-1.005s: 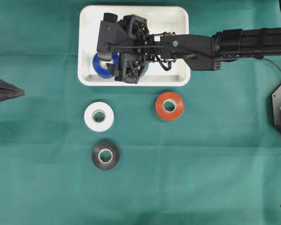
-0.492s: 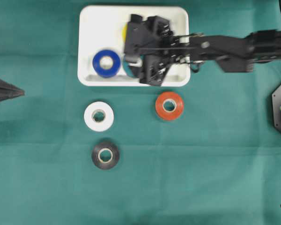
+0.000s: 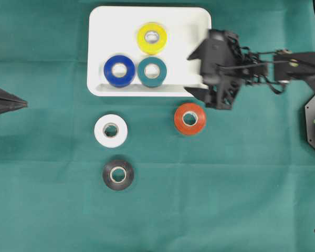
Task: Put the tape into the white case with the right arm.
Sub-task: 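Open the right gripper and retract it to the right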
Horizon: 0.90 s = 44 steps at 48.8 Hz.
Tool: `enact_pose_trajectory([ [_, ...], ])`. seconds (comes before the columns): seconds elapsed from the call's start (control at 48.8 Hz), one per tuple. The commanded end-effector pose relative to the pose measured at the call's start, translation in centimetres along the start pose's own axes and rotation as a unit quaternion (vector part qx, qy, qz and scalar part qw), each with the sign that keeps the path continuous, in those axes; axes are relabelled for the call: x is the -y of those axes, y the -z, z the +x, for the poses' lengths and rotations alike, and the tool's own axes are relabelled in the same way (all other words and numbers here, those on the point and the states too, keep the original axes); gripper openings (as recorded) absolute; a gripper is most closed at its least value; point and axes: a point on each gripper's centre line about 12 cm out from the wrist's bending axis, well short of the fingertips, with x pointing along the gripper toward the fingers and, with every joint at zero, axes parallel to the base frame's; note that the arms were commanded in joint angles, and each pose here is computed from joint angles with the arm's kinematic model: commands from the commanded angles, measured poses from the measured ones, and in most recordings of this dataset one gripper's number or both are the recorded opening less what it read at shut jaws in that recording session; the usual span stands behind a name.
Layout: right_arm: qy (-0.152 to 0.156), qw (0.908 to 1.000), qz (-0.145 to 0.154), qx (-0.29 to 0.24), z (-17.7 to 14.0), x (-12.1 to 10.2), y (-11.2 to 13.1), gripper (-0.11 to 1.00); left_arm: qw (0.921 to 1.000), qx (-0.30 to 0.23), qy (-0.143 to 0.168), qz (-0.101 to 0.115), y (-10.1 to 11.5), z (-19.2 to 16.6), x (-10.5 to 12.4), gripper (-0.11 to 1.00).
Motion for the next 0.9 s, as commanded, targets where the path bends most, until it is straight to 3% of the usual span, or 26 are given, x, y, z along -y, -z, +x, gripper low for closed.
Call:
enact_pose_trajectory([
  [0.0,-0.008,0.9994,0.000,0.033,-1.4,-0.1,-0.1,0.70,1.0000,0.005,-0.001,-0.001,-0.5,0.1,0.0,0.00],
  [0.533,-0.015,0.9986,0.004,0.050,-6.4,-0.3,5.8,0.70,1.0000,0.006,-0.001,-0.001,-0.5,0.0,0.0,0.00],
  [0.882,-0.030,0.9968,0.004,0.074,-7.0,-0.7,6.8,0.70,1.0000,0.005,-0.001,-0.001,-0.5,0.1,0.0,0.00],
])
